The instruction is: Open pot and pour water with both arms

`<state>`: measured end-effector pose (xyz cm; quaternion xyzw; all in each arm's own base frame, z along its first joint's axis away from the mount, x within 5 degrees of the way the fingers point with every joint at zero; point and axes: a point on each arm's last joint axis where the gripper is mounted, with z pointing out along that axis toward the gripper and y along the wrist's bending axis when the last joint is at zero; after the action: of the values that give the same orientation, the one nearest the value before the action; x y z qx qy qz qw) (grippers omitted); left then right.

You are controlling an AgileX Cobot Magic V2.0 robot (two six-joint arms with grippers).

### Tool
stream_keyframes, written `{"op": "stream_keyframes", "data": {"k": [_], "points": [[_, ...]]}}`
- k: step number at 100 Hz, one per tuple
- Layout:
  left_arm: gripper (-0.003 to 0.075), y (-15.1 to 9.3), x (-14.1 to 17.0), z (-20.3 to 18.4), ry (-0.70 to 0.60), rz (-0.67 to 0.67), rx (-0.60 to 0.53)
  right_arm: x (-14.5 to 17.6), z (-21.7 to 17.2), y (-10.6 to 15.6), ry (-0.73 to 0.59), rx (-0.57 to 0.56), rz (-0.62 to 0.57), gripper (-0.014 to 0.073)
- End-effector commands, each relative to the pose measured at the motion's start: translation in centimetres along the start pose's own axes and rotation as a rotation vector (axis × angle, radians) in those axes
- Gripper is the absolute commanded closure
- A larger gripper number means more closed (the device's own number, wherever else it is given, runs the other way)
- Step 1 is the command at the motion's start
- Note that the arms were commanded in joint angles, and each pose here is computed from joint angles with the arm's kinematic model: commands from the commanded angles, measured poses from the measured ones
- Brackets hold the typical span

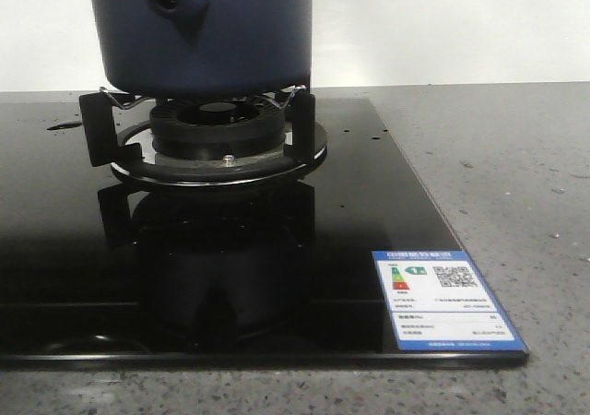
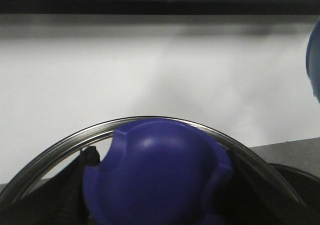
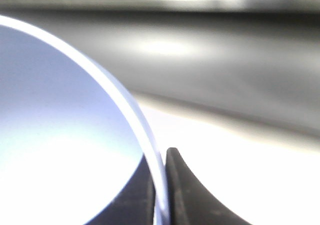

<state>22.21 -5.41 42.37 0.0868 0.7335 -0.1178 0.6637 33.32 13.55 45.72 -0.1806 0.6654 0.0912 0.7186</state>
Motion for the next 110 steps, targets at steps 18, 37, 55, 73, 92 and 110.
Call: {"op": "stream_keyframes", "data": {"k": [18,37,55,73,92,110], "points": [[0.0372,-2.9,-3.3,-1.4,-0.227,-0.017,0.088,-0.5,-5.9,-7.6,0.594,0.08,0.119,0.0637],[0.0372,-4.1,-3.4,-1.6,-0.239,-0.02,0.141,5.4,-8.3,-11.4,0.912,0.173,0.249,0.0637],[0.0372,-4.2,-3.4,-1.6,-0.238,-0.018,0.147,10.5,-9.4,-12.5,1.044,0.214,0.329,0.0637],[0.0372,-4.2,-3.4,-1.6,-0.238,-0.018,0.147,13.4,-9.7,-12.0,1.084,0.211,0.359,0.0637],[0.0372,-4.2,-3.4,-1.6,-0.238,-0.018,0.147,14.9,-9.9,-11.8,1.103,0.209,0.36,0.0637],[0.0372,-4.2,-3.4,-1.6,-0.238,-0.018,0.147,15.5,-10.0,-11.7,1.107,0.213,0.363,0.0637]]}}
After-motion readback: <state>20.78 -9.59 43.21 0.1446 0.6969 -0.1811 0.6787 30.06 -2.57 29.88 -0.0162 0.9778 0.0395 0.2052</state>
